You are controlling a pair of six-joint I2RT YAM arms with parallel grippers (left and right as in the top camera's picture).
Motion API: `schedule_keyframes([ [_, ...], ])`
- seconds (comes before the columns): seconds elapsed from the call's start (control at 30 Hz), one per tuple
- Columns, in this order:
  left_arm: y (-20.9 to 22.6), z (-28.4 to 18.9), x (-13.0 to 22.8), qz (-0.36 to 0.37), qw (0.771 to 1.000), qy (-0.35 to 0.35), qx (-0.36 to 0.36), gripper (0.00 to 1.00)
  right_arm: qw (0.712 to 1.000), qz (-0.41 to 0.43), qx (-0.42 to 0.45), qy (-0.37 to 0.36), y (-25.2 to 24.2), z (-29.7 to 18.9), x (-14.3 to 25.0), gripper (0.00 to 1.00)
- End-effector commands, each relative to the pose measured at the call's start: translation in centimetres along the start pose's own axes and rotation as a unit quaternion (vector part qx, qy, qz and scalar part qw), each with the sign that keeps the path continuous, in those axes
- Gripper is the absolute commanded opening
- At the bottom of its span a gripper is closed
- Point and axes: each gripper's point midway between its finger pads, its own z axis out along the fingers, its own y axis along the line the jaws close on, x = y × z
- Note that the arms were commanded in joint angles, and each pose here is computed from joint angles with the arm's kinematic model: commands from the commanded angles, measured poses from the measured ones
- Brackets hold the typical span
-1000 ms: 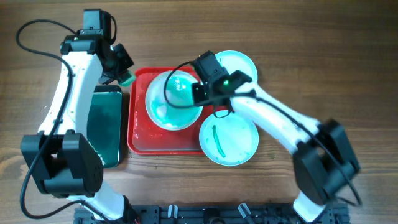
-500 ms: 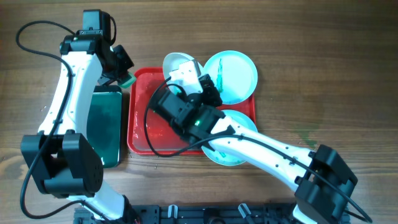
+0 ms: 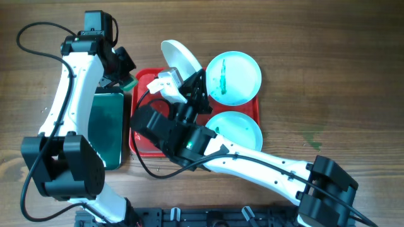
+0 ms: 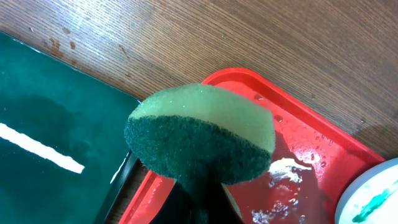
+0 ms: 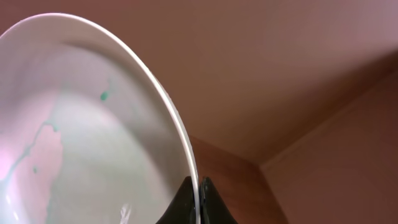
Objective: Clean dirty plates on tray and stack at the side
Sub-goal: 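Lift the cleaned plate off the red tray with the right gripper, then carry the plate right and set it on the table beside the tray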
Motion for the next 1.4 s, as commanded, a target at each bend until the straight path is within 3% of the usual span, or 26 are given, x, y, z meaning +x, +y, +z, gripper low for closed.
schedule_keyframes([
  [0.0,-0.3,-1.0,-0.5,0.007,1.0,-0.01,0.012,0.04,1.0,-0.009,0.019,0.0,-0.9,-0.2,-0.4,0.04],
  [0.53,-0.3,-1.0,-0.5,0.007,1.0,-0.01,0.012,0.04,0.999,-0.047,0.02,-0.005,-1.4,-0.2,-2.3,0.04],
  [0.73,-0.3,-1.0,-0.5,0.007,1.0,-0.01,0.012,0.04,0.997,-0.081,0.015,-0.006,-0.3,-0.5,-0.6,0.04],
  [1.03,-0.3,-1.0,-0.5,0.007,1.0,-0.011,0.012,0.04,0.983,-0.124,-0.13,-0.047,6.4,-2.5,2.7,0.04],
  [1.2,-0.3,-1.0,-0.4,0.007,1.0,-0.009,0.012,0.04,0.966,-0.046,-0.252,-0.044,6.8,-4.2,1.9,0.05],
  [1.37,-0.1,-1.0,0.0,0.007,1.0,0.001,0.008,0.04,0.902,0.145,-0.405,0.041,0.3,-3.7,1.6,0.04],
])
